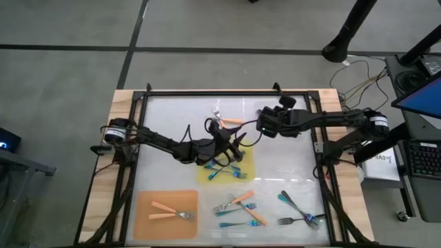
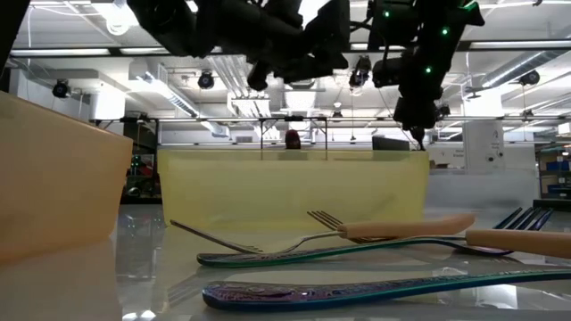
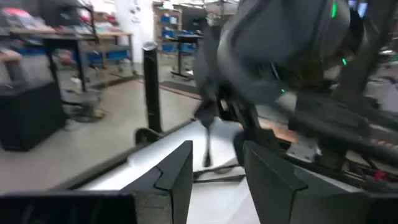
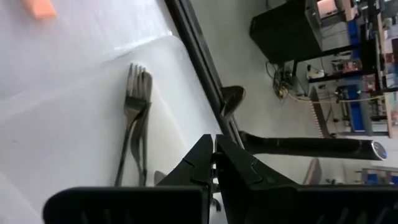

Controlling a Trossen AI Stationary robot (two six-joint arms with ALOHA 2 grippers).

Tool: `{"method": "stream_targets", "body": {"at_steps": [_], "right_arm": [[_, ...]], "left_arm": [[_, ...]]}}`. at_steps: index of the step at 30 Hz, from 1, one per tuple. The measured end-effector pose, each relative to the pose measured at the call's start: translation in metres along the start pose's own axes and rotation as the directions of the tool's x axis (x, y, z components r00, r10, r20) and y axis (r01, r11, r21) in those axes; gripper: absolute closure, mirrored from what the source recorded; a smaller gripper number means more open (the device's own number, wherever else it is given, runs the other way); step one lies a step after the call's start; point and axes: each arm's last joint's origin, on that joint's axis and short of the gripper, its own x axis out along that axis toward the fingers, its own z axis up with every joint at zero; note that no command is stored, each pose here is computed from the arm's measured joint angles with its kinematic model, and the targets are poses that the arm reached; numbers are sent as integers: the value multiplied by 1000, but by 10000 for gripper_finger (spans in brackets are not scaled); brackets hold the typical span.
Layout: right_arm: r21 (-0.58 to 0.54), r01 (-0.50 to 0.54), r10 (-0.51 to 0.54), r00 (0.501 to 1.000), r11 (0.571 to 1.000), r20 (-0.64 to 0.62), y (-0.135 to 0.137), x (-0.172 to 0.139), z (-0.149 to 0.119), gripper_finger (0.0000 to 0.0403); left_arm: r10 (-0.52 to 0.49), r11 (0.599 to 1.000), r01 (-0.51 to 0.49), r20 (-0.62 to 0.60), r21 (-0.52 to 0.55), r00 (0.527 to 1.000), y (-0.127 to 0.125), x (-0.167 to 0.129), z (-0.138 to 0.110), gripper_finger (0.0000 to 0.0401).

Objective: Sort silverware by color (type)
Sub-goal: Put the black fork into the transparent bin

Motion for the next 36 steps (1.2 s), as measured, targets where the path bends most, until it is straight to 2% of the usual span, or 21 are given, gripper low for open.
{"method": "stream_targets", "body": {"at_steps": [7,11,15,22,27,36], "right_arm": [[-57,15,-17,999,998,-32,-3,-2,-2,394],[-50,17,-20,999,999,-46,-10,-8,0,394],[-59,21,-25,996,998,-81,-14,-12,-1,394],[-42,22,-28,988,999,-153,-14,-11,-11,394],[-19,-35,31,985,999,-169,-12,-11,-12,393],[-30,-40,34,985,999,-169,-11,-11,-12,346]], "left_arm": [[186,971,-189,30,147,982,-3,7,22,278],[253,947,-249,4,205,967,-5,10,35,278],[268,933,-247,-47,262,962,-8,13,39,278],[282,936,-252,-97,246,954,-8,13,35,278],[274,937,-241,-104,253,956,-11,9,33,278],[269,927,-219,-134,306,954,-14,-1,34,278]]}}
